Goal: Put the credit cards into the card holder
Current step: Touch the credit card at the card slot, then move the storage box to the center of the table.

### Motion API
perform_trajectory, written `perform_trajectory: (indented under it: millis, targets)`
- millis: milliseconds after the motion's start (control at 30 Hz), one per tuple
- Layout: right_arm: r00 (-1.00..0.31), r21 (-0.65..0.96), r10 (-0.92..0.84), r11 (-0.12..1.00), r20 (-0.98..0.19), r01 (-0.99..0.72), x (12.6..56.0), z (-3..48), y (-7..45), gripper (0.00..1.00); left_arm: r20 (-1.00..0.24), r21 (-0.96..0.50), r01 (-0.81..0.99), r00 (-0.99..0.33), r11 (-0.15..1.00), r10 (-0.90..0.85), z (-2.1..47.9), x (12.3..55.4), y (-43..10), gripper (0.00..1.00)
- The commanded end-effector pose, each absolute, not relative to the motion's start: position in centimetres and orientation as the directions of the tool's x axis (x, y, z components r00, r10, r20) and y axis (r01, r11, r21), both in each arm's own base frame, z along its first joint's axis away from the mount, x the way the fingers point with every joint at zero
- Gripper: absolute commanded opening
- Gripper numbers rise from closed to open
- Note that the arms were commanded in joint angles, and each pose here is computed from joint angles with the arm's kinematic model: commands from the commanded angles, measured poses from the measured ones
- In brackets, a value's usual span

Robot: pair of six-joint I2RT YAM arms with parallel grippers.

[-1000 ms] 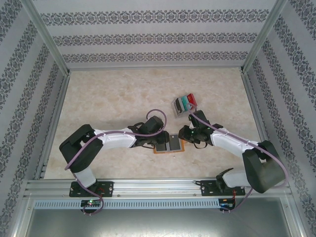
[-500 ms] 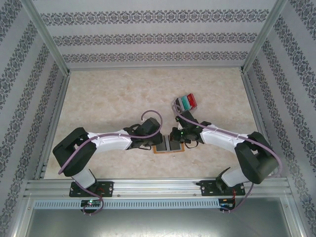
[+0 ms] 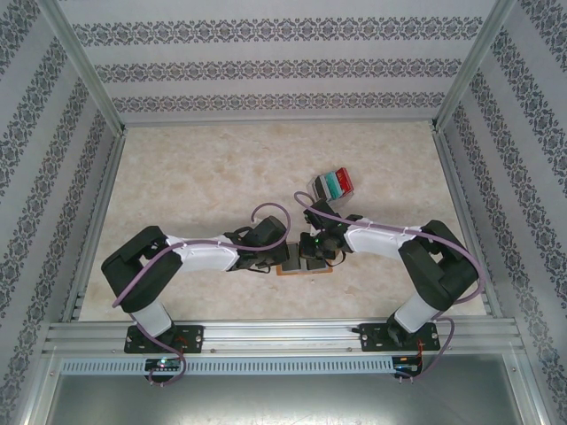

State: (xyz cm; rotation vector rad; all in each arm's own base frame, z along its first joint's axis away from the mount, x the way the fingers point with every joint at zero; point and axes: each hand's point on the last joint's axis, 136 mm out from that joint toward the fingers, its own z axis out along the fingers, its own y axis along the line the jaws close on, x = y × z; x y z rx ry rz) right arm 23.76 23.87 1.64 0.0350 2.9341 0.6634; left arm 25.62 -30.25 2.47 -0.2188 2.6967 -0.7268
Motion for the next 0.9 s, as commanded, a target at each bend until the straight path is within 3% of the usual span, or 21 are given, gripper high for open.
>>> perform_trajectory:
  millis: [0, 367, 433, 500, 633, 767, 867]
  targets:
    - [-0.991, 0.291, 0.059, 0.957, -0.120, 0.022, 23.0, 0.7, 20.9, 0.02, -0.236, -0.417, -0.128, -0.941, 0.900, -0.243, -1.1, 24.1, -27.8, 0.10]
    - [-0.949, 0.404, 0.081, 0.913, -0.305, -0.052, 26.0, 7.6, 20.4, 0.14, -0.285, -0.462, -0.052, -0.936, 0.885, -0.204, 1.7, 24.8, -28.9, 0.13]
    - [-0.917, 0.394, 0.121, 0.918, -0.380, -0.042, 27.6, 9.6, 18.4, 0.25, -0.323, -0.487, -0.011, -0.927, 0.873, -0.192, 3.7, 25.4, -29.6, 0.19]
    - [-0.878, 0.366, 0.164, 0.930, -0.449, -0.013, 29.7, 11.4, 15.6, 0.29, -0.365, -0.495, 0.023, -0.913, 0.869, -0.184, 5.7, 26.1, -30.0, 0.25]
    - [-0.818, 0.323, 0.225, 0.945, -0.529, 0.052, 34.3, 14.4, 10.3, 0.61, -0.452, -0.460, 0.065, -0.876, 0.886, -0.170, 9.2, 27.7, -29.7, 0.34]
    - [-0.829, 0.369, 0.265, 0.926, -0.492, 0.077, 39.1, 14.7, 8.1, 0.76, -0.486, -0.466, 0.059, -0.851, 0.883, -0.200, 11.0, 29.4, -29.0, 0.42]
    - [-0.843, 0.383, 0.275, 0.919, -0.463, 0.090, 42.5, 14.3, 7.5, 0.81, -0.485, -0.481, 0.040, -0.844, 0.876, -0.228, 11.6, 30.4, -28.2, 0.44]
